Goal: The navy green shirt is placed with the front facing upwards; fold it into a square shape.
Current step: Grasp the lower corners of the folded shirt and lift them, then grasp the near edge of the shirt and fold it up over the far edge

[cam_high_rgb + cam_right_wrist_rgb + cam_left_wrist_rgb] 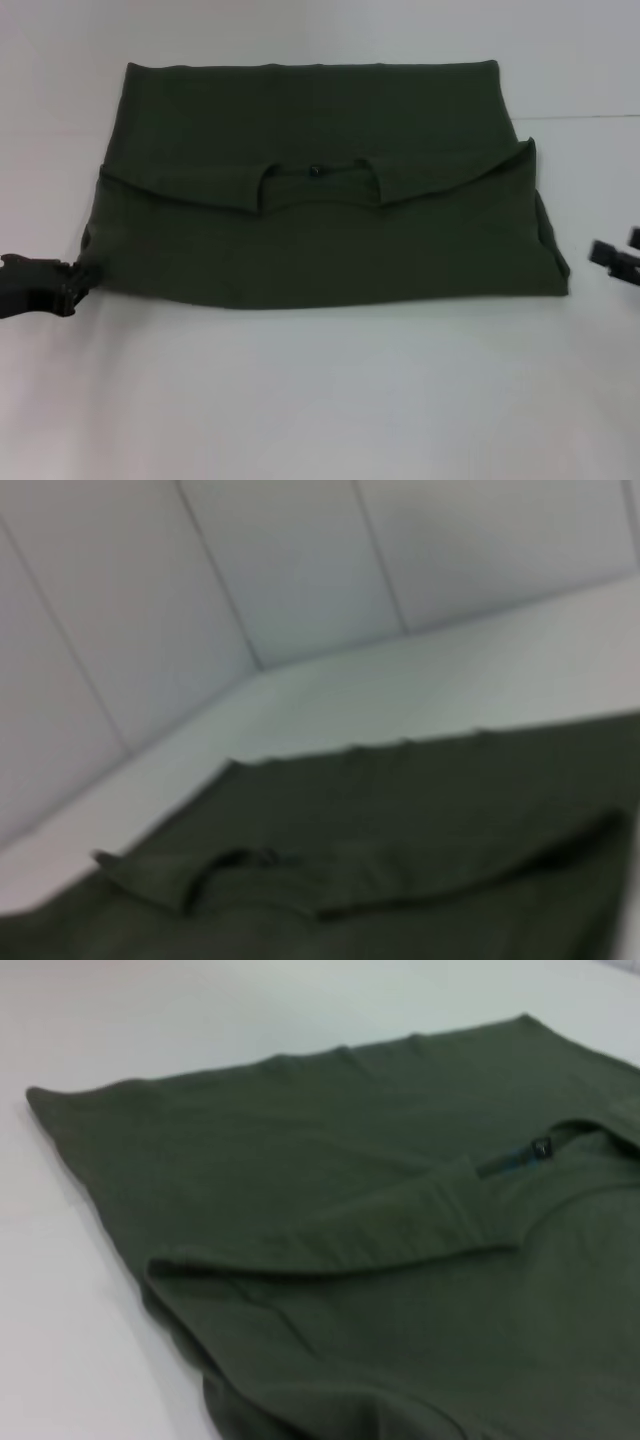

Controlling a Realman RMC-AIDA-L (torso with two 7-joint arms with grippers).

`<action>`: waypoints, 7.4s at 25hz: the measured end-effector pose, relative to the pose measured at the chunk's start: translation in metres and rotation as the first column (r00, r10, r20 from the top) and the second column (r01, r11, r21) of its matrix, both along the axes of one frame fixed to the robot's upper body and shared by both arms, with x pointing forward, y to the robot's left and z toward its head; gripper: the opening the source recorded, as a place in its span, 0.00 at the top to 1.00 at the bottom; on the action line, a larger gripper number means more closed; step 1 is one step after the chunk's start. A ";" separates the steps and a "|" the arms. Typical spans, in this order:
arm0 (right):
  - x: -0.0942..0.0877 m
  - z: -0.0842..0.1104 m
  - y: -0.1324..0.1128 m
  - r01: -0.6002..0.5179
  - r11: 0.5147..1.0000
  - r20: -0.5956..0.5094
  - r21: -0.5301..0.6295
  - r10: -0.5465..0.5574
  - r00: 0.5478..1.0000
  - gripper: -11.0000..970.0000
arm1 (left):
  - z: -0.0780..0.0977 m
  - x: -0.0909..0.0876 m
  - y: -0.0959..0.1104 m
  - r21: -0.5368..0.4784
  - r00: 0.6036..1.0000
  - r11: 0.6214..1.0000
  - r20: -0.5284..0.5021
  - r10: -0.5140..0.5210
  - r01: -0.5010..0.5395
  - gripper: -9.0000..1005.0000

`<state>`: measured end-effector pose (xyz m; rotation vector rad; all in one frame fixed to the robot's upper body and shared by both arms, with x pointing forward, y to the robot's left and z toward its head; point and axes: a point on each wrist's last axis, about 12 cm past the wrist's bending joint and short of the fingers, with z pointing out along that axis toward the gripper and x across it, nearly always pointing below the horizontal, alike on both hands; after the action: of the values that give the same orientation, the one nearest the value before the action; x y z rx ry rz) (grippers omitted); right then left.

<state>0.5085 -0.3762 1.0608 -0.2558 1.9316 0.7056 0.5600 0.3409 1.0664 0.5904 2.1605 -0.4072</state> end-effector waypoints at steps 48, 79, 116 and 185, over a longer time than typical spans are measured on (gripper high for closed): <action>0.031 -0.040 0.043 0.012 0.985 -0.117 -0.170 -0.033 0.993 0.53 | 0.003 0.005 -0.010 -0.025 1.000 1.000 0.025 -0.003 0.004 0.92; -0.018 -0.033 0.020 -0.056 0.994 -0.079 -0.092 0.049 0.996 0.94 | 0.007 -0.051 0.013 -0.066 0.988 0.990 0.097 -0.121 0.127 0.92; -0.149 -0.055 0.009 -0.112 0.993 0.053 -0.041 0.115 0.992 0.94 | -0.015 -0.182 0.047 -0.062 0.950 0.967 0.211 -0.230 0.248 0.92; 0.130 0.017 0.076 0.189 0.962 0.021 -0.198 -0.189 0.982 0.93 | 0.017 0.091 -0.067 0.116 0.937 0.970 0.304 0.170 -0.214 0.92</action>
<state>0.6384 -0.3004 1.0778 -0.1912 1.9950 0.3861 0.6511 0.2743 1.0829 0.4801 1.9483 -0.0481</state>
